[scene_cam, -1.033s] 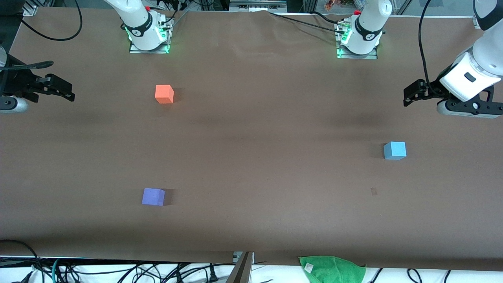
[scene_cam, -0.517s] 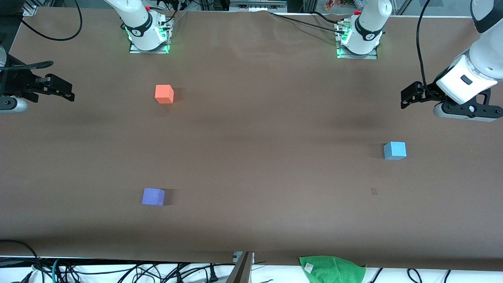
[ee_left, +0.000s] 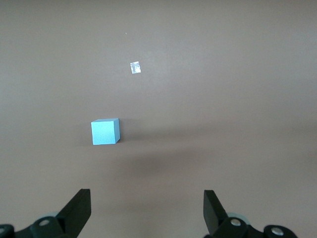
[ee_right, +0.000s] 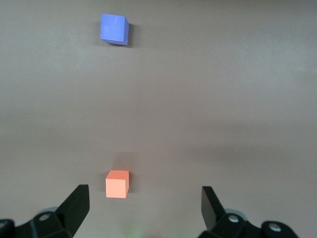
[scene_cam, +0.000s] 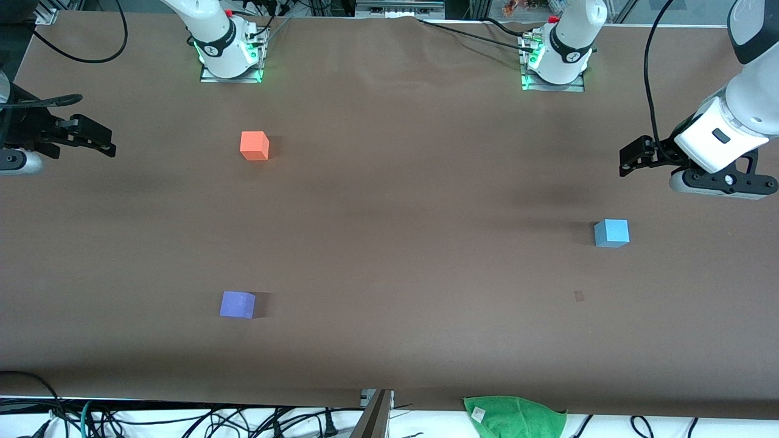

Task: Place blue block between orange and purple blocks
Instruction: 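Lower the left gripper onto the light blue cube and grasp it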

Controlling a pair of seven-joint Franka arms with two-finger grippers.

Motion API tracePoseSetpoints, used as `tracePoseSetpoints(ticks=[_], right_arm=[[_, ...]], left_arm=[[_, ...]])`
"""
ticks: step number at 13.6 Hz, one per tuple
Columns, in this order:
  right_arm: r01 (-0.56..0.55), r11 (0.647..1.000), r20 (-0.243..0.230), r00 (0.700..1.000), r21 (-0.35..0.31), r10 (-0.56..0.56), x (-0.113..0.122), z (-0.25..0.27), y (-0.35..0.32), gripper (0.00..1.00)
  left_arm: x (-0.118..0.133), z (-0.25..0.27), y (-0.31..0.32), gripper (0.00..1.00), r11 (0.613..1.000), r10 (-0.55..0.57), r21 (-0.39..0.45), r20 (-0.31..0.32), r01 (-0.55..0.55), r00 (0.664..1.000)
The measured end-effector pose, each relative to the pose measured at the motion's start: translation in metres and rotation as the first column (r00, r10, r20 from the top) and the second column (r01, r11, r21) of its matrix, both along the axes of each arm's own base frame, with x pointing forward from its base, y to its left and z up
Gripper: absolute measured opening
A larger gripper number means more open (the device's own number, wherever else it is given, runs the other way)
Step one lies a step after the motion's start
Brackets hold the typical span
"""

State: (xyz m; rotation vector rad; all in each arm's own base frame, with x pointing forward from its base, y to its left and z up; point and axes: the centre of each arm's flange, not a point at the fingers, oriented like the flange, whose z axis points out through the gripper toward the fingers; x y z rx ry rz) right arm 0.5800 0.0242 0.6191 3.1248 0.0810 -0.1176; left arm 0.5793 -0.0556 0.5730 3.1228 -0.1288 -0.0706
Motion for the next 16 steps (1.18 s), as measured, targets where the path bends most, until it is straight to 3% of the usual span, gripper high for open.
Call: tracePoseSetpoints(ticks=[12,14,16], right_arm=[[0.000,1.000,0.000,1.000,0.000,0.000,0.000,0.000,0.000,1.00],[0.000,1.000,0.000,1.000,0.000,0.000,0.000,0.000,0.000,1.00],[0.000,1.000,0.000,1.000,0.000,0.000,0.000,0.000,0.000,1.00]], left_arm=[[0.006,-0.014,0.006,1.00,1.000,0.006,0.003,-0.028,-0.006,1.000],[0.013,-0.025,0.021,1.00,0.999,0.014,0.032,-0.029,-0.013,0.999],[0.031,-0.043,0.032,1.00,0.996,-0.011,0.092,0.013,0.010,1.000]])
